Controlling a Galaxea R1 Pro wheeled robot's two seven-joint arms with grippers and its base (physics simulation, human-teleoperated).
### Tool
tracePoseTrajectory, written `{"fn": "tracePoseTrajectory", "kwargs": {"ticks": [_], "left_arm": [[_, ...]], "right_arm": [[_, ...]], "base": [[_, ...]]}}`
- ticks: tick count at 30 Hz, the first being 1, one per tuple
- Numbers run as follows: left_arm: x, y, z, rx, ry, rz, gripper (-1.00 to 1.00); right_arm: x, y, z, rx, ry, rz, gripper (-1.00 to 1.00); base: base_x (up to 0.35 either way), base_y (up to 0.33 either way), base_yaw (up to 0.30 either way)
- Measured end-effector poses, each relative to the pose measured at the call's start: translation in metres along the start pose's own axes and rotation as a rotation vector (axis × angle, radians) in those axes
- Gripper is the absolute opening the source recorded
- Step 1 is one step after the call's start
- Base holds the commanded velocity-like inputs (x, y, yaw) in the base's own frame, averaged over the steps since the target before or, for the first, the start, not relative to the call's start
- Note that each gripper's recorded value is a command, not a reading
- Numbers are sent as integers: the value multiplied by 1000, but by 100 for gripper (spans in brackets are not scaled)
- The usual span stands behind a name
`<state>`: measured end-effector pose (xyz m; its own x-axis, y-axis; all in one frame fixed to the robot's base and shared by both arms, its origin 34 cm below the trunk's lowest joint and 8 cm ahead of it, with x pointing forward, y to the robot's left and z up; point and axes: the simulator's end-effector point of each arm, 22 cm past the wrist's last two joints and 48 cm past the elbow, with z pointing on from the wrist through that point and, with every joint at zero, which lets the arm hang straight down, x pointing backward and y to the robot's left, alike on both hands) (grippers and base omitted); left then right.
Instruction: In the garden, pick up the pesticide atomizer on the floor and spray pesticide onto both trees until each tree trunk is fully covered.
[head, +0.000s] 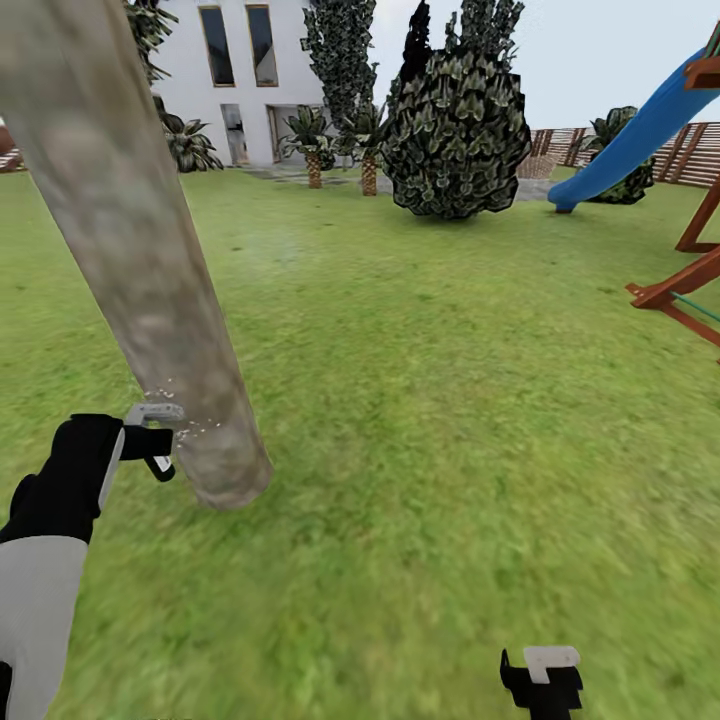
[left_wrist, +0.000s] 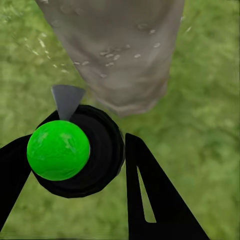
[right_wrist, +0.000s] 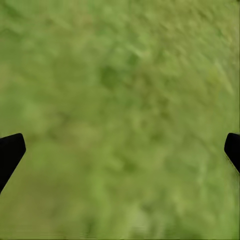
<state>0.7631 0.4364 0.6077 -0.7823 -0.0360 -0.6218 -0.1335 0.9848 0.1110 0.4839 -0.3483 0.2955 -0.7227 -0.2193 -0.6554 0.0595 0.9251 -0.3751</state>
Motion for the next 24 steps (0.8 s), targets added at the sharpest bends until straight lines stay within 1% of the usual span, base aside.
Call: {"fn": "tracePoseTrajectory", "kwargs": {"ticks": [5, 7, 15, 16, 18, 19, 21, 22, 24], "left_arm": [[3, 1, 1, -1, 5, -4, -100], [8, 4, 4, -5, 17, -8, -100], [9, 7, 4, -12, 18, -9, -100], [14, 8, 5, -14, 26, -9, -100], [39, 17, 11, -29, 62, -16, -100], [47, 25, 11, -38, 71, -30, -100], [76, 44, 15, -56, 104, -76, -100], [82, 45, 15, -52, 111, -84, -100], [91, 46, 17, -54, 122, -86, -100]], "right_arm": [[1, -1, 0, 1, 1, 0, 100], [1, -2, 0, 3, 0, -1, 100], [0, -1, 0, 2, 1, -1, 100], [0, -1, 0, 2, 1, 0, 100], [0, 0, 0, 1, 0, 0, 100], [0, 0, 0, 1, 0, 1, 100], [0, 1, 0, 0, -1, 1, 100], [0, 1, 0, 0, -1, 1, 100], [0, 2, -1, -1, 0, 1, 100]], "base": [[20, -271, 44], [123, -268, 1], [222, -201, 13], [243, -182, 204], [243, -182, 250], [255, -173, 270], [276, -150, 276], [281, -144, 278], [235, -93, 278]]}}
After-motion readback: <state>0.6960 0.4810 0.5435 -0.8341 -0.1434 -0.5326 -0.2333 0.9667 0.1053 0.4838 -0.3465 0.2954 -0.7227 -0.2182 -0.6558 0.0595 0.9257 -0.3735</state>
